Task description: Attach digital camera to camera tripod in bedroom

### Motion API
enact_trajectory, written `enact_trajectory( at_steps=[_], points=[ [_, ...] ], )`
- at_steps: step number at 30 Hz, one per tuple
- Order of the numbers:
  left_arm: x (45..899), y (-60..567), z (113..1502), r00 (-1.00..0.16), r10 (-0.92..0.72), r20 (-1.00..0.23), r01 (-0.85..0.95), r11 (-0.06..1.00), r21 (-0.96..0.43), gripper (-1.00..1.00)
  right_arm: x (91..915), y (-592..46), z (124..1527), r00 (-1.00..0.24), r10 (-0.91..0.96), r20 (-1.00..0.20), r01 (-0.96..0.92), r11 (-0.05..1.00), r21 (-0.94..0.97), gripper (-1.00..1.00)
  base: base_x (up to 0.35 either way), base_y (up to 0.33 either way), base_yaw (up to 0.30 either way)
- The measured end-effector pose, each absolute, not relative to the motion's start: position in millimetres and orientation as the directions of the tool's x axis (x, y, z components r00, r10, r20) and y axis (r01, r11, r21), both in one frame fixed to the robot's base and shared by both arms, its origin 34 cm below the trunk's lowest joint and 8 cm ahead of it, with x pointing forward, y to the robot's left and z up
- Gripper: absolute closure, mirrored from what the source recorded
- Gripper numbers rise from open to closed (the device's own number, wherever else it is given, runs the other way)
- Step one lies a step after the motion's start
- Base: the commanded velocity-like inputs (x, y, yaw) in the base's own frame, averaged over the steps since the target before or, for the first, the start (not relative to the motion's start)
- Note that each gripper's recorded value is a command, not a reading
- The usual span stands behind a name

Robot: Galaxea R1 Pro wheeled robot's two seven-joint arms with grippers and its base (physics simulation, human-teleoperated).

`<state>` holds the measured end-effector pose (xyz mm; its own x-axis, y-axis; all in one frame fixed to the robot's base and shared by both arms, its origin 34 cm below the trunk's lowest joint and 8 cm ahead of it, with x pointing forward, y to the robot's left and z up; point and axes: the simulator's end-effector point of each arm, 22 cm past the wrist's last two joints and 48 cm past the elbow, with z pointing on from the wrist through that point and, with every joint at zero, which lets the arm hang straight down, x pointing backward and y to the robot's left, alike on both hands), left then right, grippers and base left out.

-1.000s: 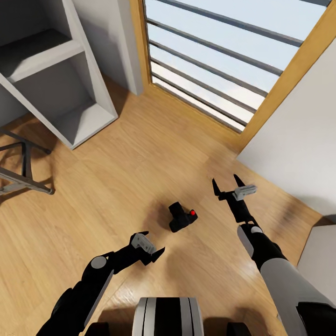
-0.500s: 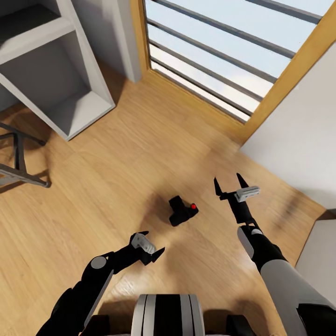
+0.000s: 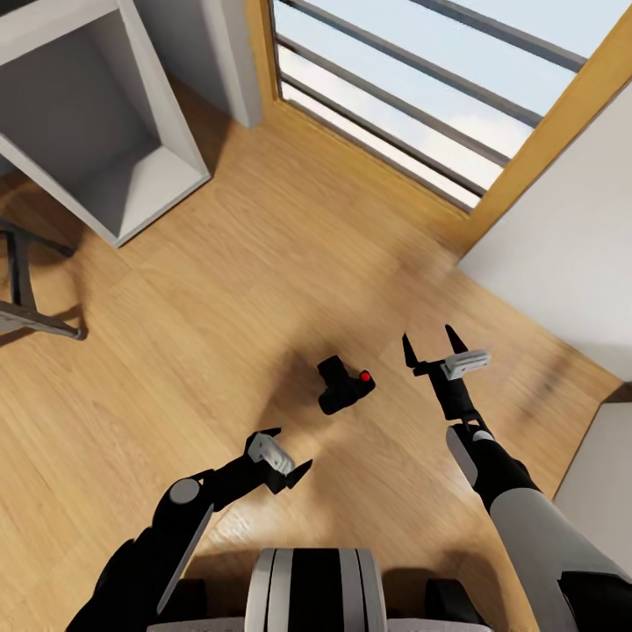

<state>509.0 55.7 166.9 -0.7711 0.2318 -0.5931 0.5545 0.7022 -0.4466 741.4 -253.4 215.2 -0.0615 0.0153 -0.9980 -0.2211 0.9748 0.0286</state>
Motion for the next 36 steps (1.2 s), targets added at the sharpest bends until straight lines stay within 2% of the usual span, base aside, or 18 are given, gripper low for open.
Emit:
enact_trajectory(
  at_steps=[17, 36],
  points=[
    [538, 57, 189, -0.701, 0.223, -0.677, 0.605, 0.688, -0.4, -1.0, 721, -253, 168, -0.133, 0.015, -0.991, -0.218, 0.975, 0.044, -1.0, 0.0, 0.0, 0.0],
    [529, 59, 171, -0.722, 0.224, -0.654, 0.592, 0.69, -0.417, -1.0, 707, -254, 140, -0.174, 0.016, -0.985, -0.215, 0.975, 0.054, -1.0, 0.0, 0.0, 0.0]
  ],
)
